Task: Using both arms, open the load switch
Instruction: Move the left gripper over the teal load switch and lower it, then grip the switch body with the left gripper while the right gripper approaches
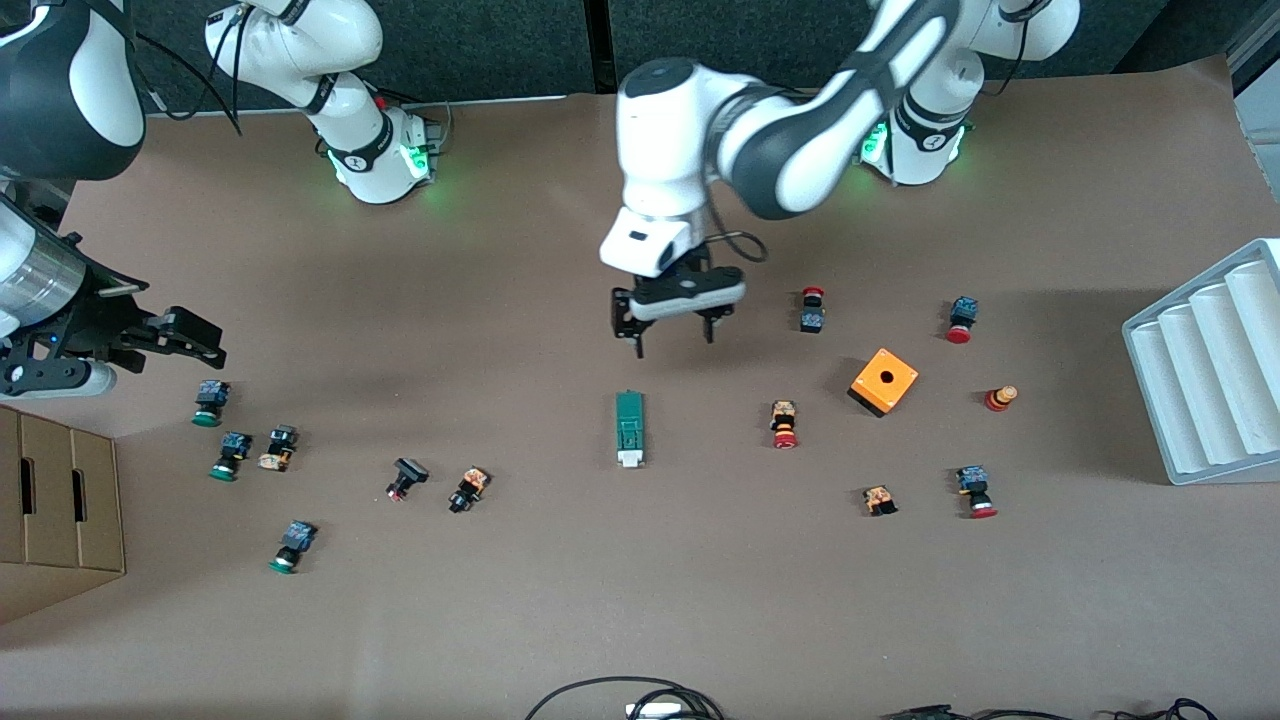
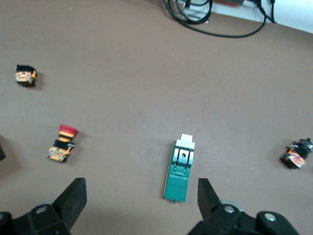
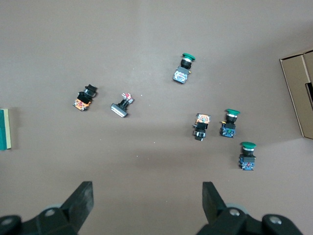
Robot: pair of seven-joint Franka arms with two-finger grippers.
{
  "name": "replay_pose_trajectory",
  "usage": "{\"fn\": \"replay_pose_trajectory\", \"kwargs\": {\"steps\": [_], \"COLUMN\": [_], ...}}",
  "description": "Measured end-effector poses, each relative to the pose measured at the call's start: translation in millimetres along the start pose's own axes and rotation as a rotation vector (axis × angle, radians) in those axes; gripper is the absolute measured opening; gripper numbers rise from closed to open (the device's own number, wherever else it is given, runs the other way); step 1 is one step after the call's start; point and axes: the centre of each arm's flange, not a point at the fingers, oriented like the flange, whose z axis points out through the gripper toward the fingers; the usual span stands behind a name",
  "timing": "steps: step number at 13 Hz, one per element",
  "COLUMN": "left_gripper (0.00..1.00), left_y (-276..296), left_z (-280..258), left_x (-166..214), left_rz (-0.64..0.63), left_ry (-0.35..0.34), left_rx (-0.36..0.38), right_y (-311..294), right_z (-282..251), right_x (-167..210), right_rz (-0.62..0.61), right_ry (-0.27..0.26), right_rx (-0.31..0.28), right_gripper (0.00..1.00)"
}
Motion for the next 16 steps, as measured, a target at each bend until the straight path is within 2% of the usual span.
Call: {"fn": "replay_pose_trajectory", "kwargs": {"steps": [2, 5, 7, 9, 12, 14, 16], "left_gripper": [1.0, 1.0, 1.0, 1.0, 1.0, 1.0, 1.0], "left_y": [12, 25, 32, 32, 27, 20, 21], "left_z": [21, 55, 80, 114, 164, 192, 205], "left_x": [-29, -73, -103, -127, -160, -178, -197], "left_rz": [0.046, 0.137, 0.174, 0.166, 0.129, 0.151, 0.136], "left_ry": [0.075, 0.146, 0.228, 0.316, 0.424, 0.478, 0.502], "left_rx": [0.01, 0.011, -0.005, -0.04, -0.132, -0.114, -0.103], "right_y": [0, 0, 0, 2, 10, 20, 23], "right_z": [0, 0, 0, 0, -1, 1, 11], "right_x": [0, 0, 0, 0, 1, 2, 6], "right_rz": [0.0, 0.0, 0.0, 0.004, 0.017, 0.034, 0.042], "right_ry": [0.0, 0.001, 0.001, 0.001, 0.01, 0.006, -0.011], "right_rx": [0.0, 0.0, 0.0, 0.0, -0.001, -0.002, -0.005], "right_gripper": [1.0, 1.0, 1.0, 1.0, 1.0, 1.0, 1.0]}}
